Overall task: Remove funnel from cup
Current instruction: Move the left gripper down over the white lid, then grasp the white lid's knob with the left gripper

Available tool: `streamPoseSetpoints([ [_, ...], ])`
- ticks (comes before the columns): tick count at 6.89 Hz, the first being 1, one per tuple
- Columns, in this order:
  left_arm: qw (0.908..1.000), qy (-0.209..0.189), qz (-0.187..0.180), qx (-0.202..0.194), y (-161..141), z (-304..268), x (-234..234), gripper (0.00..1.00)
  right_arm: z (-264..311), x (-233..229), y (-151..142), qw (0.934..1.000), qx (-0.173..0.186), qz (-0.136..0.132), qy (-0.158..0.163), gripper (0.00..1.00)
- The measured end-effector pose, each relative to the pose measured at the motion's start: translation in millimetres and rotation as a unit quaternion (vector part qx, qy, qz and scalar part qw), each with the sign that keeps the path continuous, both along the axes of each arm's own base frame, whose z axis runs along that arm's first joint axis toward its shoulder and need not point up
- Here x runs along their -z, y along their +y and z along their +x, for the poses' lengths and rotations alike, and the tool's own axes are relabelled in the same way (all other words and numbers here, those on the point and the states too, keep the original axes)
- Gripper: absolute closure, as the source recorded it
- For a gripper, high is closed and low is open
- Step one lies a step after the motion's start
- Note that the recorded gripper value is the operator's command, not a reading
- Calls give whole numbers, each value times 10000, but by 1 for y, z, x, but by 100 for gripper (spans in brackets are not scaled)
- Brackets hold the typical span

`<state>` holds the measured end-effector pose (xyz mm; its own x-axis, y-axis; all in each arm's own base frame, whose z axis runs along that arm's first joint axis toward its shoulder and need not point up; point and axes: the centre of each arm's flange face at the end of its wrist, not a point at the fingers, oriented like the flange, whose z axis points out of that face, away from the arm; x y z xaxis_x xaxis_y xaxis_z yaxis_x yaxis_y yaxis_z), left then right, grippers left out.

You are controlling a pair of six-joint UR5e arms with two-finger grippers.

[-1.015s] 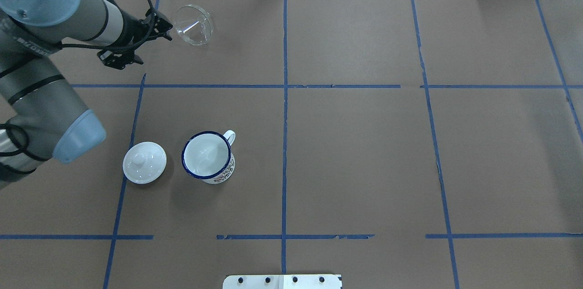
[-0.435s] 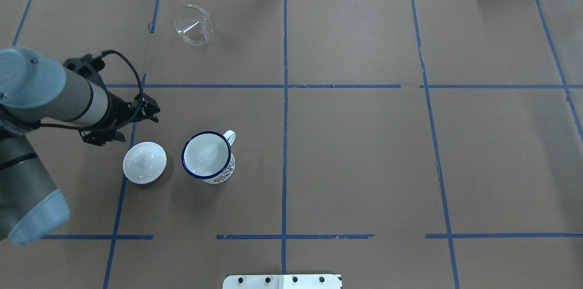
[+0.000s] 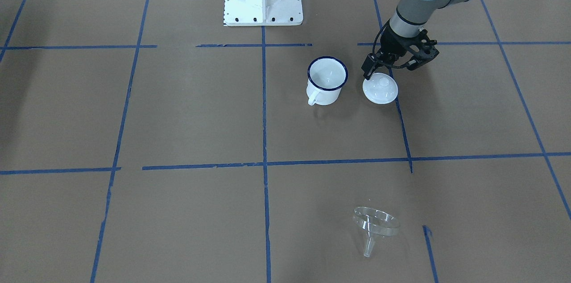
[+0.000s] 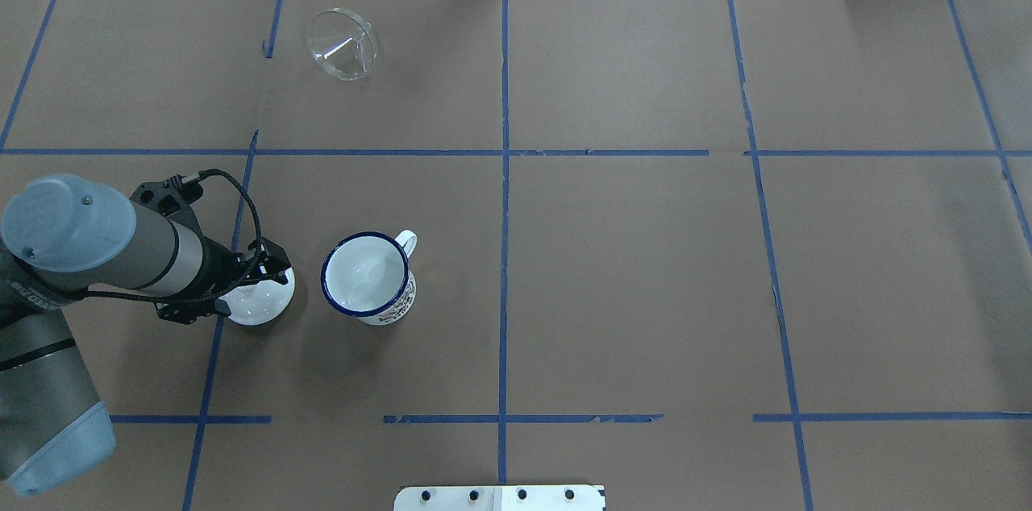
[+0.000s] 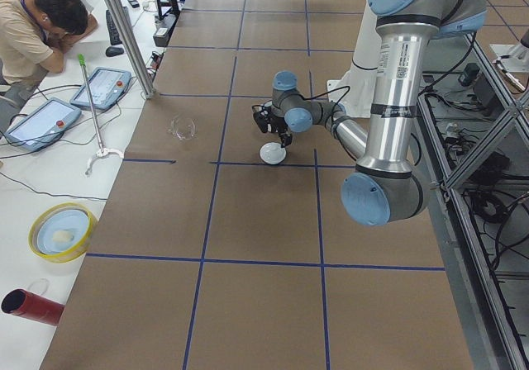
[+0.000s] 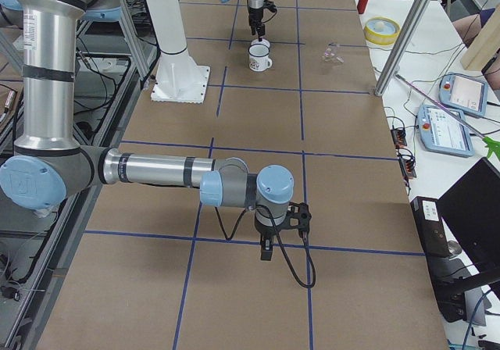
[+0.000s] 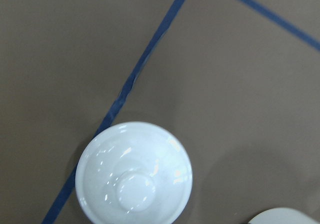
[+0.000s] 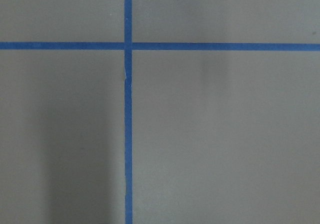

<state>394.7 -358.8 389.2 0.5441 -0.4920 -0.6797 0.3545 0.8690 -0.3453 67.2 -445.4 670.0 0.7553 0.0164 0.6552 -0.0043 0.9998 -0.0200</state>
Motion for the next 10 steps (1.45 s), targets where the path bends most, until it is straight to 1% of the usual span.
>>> streamPoseSetpoints([
  [2,9998,-187,-90,-29,1,6,-5,19,0,0,0,10000,0,0,0,0],
  [3,9997,-220,-95,-16,0,5,-4,22,0,0,0,10000,0,0,0,0],
  [5,9997,-246,-70,-10,-4,4,-5,24,0,0,0,10000,0,0,0,0],
  [7,9995,-300,33,-88,-8,2,-10,26,0,0,0,10000,0,0,0,0],
  [10,9993,-335,107,-79,-17,-3,-13,34,0,0,0,10000,0,0,0,0],
])
